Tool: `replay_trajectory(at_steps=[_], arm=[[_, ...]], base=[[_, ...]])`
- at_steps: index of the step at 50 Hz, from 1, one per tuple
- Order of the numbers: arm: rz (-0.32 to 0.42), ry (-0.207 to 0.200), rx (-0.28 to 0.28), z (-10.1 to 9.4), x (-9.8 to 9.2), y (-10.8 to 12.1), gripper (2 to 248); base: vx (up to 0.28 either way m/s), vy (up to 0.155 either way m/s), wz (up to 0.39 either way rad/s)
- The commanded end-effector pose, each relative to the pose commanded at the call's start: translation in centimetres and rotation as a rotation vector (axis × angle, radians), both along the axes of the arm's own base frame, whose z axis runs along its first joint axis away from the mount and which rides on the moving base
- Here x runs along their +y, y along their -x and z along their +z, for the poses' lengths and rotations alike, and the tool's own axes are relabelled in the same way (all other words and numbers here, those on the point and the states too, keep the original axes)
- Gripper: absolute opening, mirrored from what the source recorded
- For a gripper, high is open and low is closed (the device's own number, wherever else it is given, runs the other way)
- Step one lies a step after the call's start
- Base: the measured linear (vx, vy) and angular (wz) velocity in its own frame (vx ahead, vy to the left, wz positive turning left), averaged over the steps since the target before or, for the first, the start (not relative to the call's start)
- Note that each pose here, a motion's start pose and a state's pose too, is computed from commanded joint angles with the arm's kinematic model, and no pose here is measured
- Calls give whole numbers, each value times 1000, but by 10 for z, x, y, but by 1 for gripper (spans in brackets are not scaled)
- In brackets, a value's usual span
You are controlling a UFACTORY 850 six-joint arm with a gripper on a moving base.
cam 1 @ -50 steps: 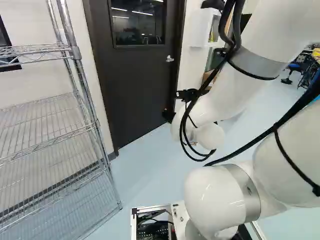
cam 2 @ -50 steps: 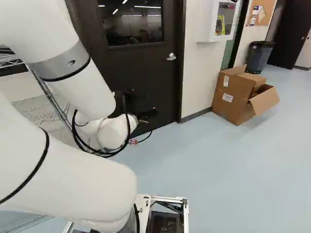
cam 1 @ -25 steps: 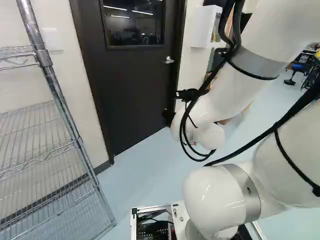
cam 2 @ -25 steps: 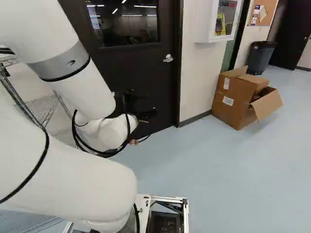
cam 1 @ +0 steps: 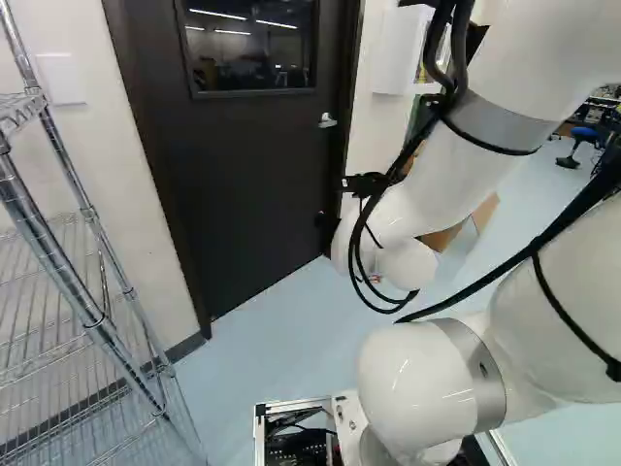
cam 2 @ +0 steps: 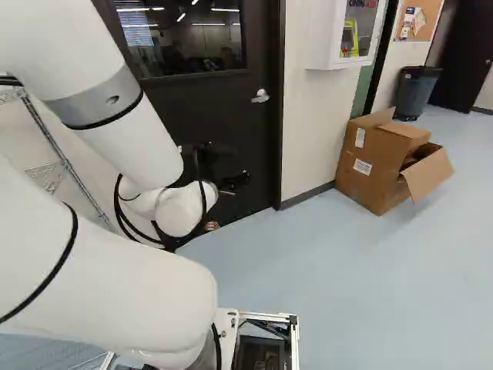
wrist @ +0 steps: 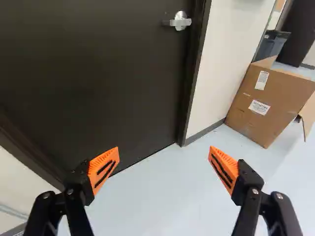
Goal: Open the door and move inside
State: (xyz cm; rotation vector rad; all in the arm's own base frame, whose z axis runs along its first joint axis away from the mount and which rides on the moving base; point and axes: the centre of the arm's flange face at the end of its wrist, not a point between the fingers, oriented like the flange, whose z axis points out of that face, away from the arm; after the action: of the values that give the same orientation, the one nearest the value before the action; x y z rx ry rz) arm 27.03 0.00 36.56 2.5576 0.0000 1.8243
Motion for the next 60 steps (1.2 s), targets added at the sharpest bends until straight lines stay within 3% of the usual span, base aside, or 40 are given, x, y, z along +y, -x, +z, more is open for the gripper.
replay_trajectory(at_steps=[60], arm=[[0,0,0,0,0,0,247]], base=[[211,-3,-4]])
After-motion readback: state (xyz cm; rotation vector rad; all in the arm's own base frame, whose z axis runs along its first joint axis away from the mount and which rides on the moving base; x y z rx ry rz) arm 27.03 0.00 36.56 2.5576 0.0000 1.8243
